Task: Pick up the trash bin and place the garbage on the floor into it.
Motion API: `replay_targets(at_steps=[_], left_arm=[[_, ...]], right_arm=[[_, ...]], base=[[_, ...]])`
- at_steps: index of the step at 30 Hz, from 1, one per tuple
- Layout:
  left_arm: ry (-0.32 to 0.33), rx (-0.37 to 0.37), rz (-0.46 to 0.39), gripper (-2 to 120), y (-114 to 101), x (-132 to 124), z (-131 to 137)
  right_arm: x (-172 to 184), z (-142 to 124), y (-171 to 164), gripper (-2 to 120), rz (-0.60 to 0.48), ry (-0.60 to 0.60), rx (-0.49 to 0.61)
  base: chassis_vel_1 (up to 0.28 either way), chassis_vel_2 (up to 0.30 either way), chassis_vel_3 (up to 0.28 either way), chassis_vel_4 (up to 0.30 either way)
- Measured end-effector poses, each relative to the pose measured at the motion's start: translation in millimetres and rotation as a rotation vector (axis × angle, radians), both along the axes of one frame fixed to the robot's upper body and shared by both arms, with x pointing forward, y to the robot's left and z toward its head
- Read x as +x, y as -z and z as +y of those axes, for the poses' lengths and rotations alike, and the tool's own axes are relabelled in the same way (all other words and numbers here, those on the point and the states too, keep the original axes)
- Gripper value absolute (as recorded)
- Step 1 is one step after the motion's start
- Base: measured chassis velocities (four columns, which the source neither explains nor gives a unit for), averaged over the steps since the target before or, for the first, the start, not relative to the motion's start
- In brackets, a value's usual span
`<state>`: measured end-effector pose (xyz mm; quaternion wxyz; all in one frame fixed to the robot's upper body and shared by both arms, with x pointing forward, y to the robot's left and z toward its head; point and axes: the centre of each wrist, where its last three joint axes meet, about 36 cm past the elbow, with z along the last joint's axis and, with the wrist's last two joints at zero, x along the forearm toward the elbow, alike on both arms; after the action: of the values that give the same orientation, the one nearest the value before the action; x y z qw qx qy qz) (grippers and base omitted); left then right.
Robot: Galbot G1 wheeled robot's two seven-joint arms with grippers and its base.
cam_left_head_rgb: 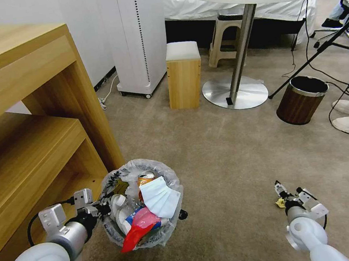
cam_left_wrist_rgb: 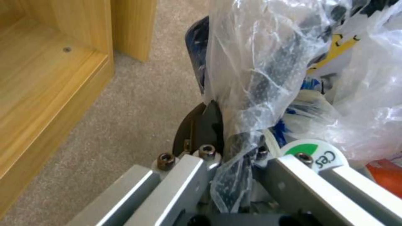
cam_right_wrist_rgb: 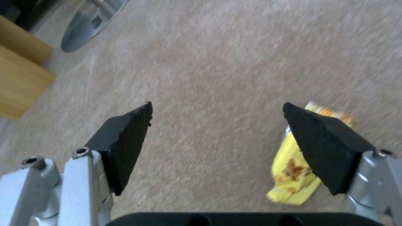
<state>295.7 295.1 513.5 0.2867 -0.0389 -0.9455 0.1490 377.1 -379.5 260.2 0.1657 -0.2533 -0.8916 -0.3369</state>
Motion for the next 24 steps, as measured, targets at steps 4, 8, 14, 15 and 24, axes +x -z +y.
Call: replay_targets(at_steps=[4,8,14,15,24], left_arm=[[0.0,-0.001,-0.002,0,0,0,0],[-0.002,-0.002,-0.002,0,2,1,0],[-0.001,-0.003,-0.009,0,1,2,0],[-0.001,-0.003,-0.009,0,1,2,0],[-0.001,-0.001,-0.01,0,1,3,1]], right_arm=[[-4,-8,-4,81,-0.001,0.009,-0.015],[-11,-18,-7,81,0.004,0.021,-0.032],[-22,-30,-7,81,0.018,0.055,-0.052],[-22,-30,-7,81,0.018,0.055,-0.052],[-32,-33,-4,79,0.029,0.099,-0.054]], base=[[0.0,0.0,0.0,0.0],[0.0,0.0,0.0,0.0],[0.0,0.0,0.0,0.0],[0.0,0.0,0.0,0.0],[0.0,0.0,0.0,0.0]])
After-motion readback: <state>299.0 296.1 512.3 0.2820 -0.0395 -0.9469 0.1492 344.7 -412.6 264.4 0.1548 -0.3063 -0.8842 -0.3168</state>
